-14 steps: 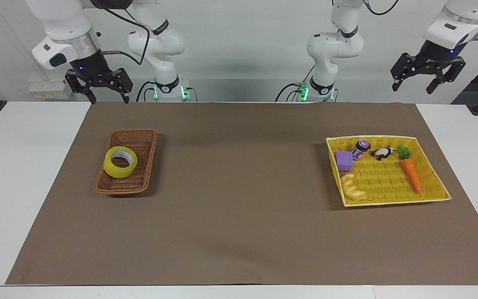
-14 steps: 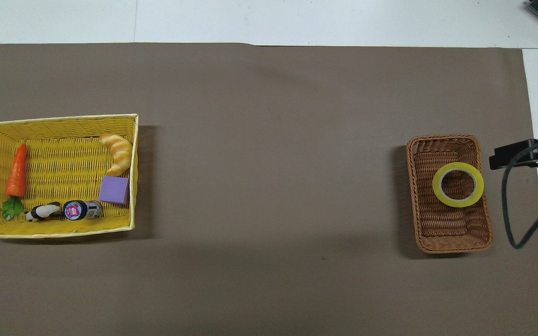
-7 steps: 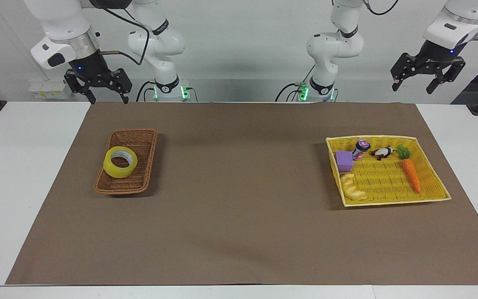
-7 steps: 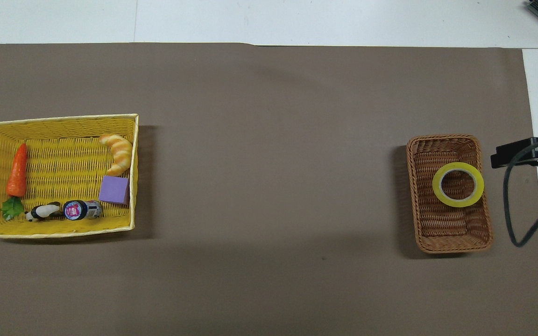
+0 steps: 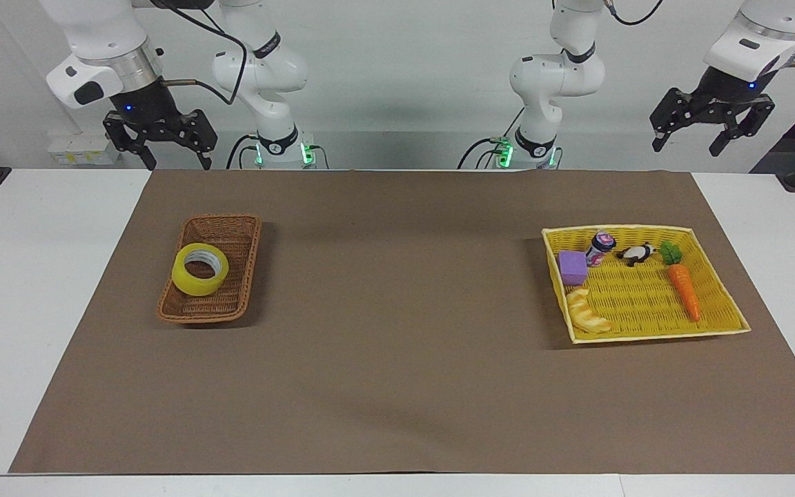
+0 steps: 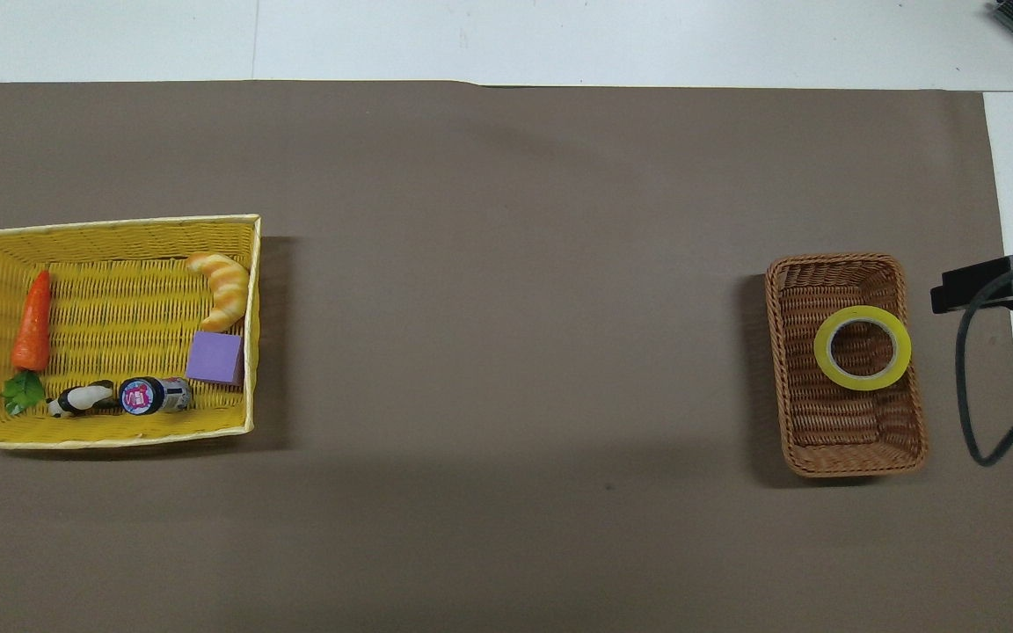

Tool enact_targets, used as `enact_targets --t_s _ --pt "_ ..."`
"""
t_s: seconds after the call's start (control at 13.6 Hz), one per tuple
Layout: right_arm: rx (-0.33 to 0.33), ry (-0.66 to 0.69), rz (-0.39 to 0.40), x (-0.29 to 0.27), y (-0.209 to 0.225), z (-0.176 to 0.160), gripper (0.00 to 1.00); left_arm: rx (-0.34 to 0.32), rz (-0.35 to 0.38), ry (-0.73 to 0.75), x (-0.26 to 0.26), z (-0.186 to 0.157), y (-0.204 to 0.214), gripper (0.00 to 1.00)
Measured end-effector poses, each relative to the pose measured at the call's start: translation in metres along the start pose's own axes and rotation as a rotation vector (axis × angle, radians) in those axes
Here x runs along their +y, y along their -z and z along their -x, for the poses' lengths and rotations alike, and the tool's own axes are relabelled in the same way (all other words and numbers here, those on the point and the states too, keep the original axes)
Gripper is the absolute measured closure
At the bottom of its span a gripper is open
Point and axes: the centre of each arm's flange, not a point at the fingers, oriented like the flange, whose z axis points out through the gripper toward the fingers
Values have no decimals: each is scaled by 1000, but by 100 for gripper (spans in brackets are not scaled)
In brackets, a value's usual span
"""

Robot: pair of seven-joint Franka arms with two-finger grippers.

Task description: Move tape to another basket

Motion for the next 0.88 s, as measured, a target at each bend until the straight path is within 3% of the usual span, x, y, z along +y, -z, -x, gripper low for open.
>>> enact_targets --t_s 0.88 --pt "1 -15 -5 8 1 0 0 -5 6 5 1 -2 -2 0"
